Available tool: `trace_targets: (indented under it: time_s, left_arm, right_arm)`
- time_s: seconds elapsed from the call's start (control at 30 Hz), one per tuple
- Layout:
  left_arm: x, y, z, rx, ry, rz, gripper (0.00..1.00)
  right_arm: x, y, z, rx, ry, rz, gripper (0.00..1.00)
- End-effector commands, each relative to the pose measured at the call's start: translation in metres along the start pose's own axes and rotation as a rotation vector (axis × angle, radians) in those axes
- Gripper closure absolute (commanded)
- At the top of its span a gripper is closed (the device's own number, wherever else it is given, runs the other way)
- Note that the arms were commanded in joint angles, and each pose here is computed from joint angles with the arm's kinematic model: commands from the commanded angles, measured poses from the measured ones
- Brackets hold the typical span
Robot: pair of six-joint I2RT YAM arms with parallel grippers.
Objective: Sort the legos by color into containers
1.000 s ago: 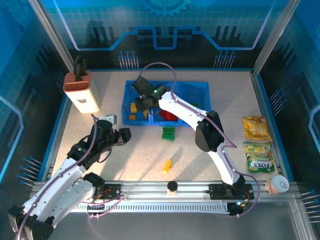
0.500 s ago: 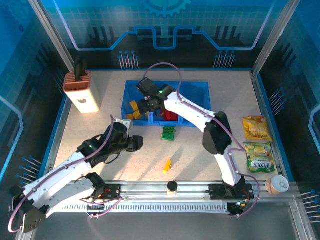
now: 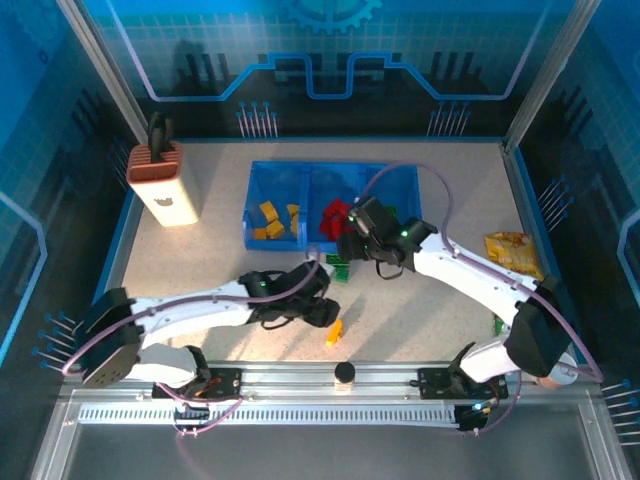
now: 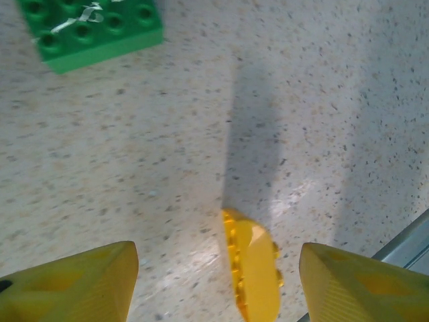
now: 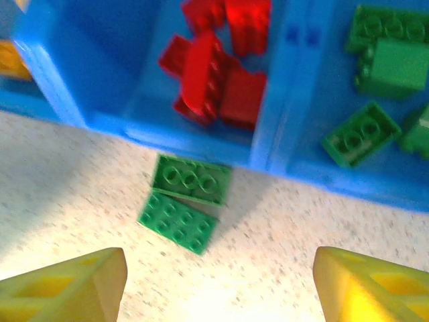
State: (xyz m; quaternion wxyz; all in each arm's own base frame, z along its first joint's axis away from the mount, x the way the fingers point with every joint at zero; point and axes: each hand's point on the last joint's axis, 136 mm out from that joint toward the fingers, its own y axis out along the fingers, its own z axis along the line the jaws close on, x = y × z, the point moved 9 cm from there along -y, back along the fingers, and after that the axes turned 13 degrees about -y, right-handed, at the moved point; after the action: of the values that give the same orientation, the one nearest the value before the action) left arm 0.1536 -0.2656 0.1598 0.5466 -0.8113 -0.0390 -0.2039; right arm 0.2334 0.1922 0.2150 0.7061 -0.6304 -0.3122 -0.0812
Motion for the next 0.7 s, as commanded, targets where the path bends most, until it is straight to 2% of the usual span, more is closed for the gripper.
trace_targets:
  time_s: [0.0,0.37,0.67]
  left_arm:
    - [-0.002,0.013,-0.014,0.039,0.057,0.045,0.35]
    - [-0.014,0.051,-0.023,0.145,0.094,0.190,0.40]
    - [-0.024,0.060,-0.015,0.207,0.090,0.253,0.55]
  right_arm:
    - [-0.006,-0.006,-0.008,0.003,0.086,-0.060,0.25]
    - [-0.039,-0.007,-0.027,-0.022,0.136,-0.050,0.25]
    - [-0.053,-0.005,-0.036,-0.023,0.170,-0.049,0.25]
